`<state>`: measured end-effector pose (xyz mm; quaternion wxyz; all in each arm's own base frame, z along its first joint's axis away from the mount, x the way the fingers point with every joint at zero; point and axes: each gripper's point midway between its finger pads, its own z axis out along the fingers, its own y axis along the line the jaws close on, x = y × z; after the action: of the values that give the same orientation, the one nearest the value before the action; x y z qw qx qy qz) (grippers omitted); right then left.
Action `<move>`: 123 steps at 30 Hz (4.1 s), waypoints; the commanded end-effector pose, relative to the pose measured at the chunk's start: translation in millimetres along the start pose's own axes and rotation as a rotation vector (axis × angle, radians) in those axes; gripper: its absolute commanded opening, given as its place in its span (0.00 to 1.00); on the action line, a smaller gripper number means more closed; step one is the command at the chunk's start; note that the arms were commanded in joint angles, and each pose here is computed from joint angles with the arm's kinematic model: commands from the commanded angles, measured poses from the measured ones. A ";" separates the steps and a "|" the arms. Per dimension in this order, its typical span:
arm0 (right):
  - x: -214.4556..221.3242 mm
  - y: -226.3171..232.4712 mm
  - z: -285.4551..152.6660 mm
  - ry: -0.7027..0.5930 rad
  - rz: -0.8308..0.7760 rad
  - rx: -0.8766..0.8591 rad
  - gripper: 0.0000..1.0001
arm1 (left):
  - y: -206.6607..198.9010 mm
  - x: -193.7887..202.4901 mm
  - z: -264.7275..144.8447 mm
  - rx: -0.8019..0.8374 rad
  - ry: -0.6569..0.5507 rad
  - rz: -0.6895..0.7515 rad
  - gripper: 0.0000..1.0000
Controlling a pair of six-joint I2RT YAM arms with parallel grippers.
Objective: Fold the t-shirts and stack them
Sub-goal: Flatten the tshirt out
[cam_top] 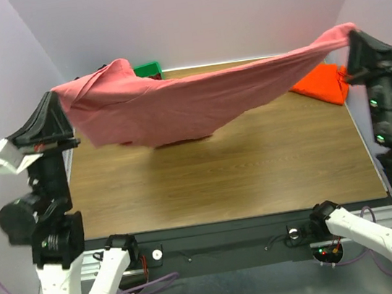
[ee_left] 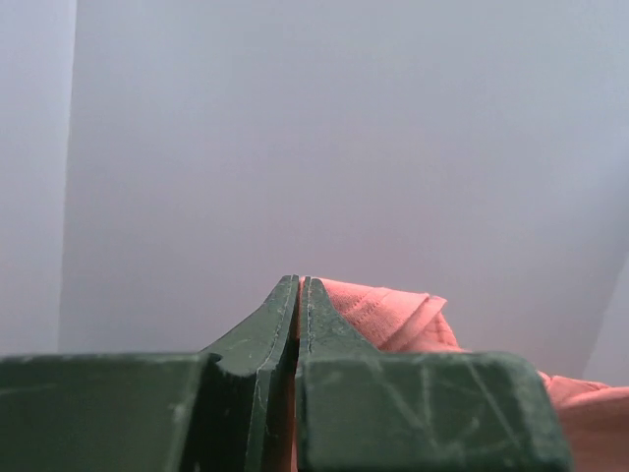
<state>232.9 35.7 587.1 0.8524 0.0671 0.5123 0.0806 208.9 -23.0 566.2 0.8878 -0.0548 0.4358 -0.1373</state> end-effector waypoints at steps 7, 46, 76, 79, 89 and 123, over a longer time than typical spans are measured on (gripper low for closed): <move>-119.0 -9.8 -62.4 -0.224 0.075 -0.147 0.00 | -53.1 -109.1 -24.1 0.219 -0.180 -0.032 0.00; -9.4 -21.0 7.1 -0.057 -0.098 0.117 0.01 | -56.4 59.7 106.5 0.284 0.177 -0.058 0.00; -8.2 -37.4 2.5 -0.068 -0.132 0.199 0.01 | -77.4 36.7 93.2 0.400 0.118 -0.074 0.00; 40.9 -41.8 13.7 -0.040 -0.180 0.274 0.01 | -66.5 110.7 120.2 0.381 0.233 -0.094 0.00; 219.3 -125.8 109.5 0.104 -0.181 0.422 0.01 | 17.9 362.2 215.5 0.150 0.576 -0.093 0.31; 479.7 42.8 -56.8 0.902 0.123 -0.182 1.00 | 109.5 407.8 -83.3 -0.585 0.762 -0.011 0.99</move>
<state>401.0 144.0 171.1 0.5557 0.0073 0.8137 0.1703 415.1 -42.1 158.3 0.5785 -0.2020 0.7897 -0.0312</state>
